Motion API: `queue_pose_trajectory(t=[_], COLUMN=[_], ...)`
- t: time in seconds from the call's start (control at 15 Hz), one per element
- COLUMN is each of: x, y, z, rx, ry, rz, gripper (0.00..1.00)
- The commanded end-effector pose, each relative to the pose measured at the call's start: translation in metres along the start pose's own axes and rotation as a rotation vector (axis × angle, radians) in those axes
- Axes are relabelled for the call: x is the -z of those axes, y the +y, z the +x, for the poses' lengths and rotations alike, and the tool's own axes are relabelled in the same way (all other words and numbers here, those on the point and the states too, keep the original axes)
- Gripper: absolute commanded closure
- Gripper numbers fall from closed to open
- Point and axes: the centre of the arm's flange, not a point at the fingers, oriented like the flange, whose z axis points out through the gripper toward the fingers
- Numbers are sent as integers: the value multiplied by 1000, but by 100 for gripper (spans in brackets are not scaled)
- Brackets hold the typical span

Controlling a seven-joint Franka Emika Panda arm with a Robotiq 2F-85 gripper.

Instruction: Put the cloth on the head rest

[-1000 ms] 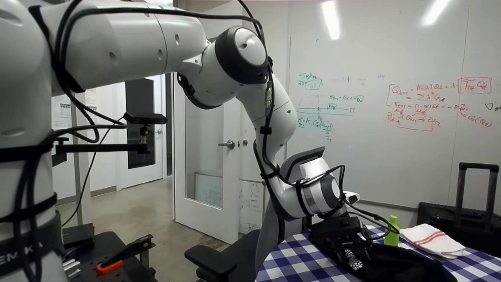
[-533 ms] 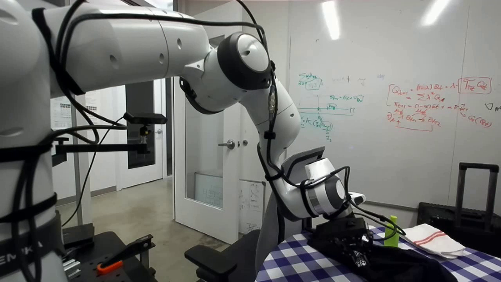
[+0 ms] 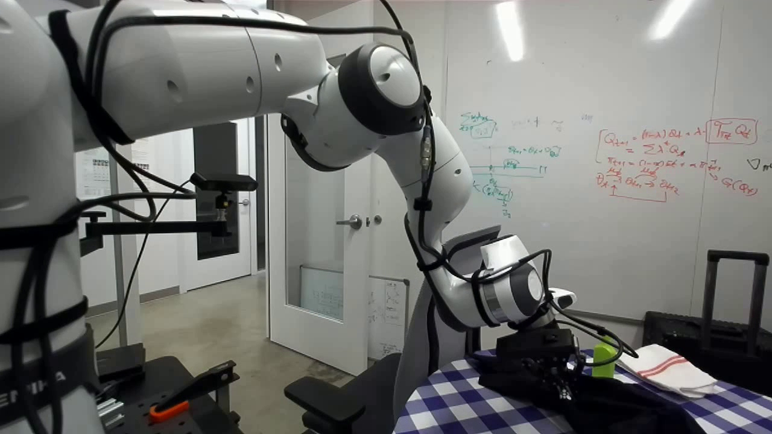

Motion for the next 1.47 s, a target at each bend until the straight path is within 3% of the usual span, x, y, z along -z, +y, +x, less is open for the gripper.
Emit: queue_pose_trajectory(t=[0.0,0.33,0.6,1.07,1.4], x=[28,77,119,165,152], y=[34,91,115,124,110], z=[10,41,69,95,70], rx=[-121,-334,-418,-444,-341], ry=[-17,31,73,110,12], rz=[62,65,73,90,107], gripper=[94,94,95,95,95])
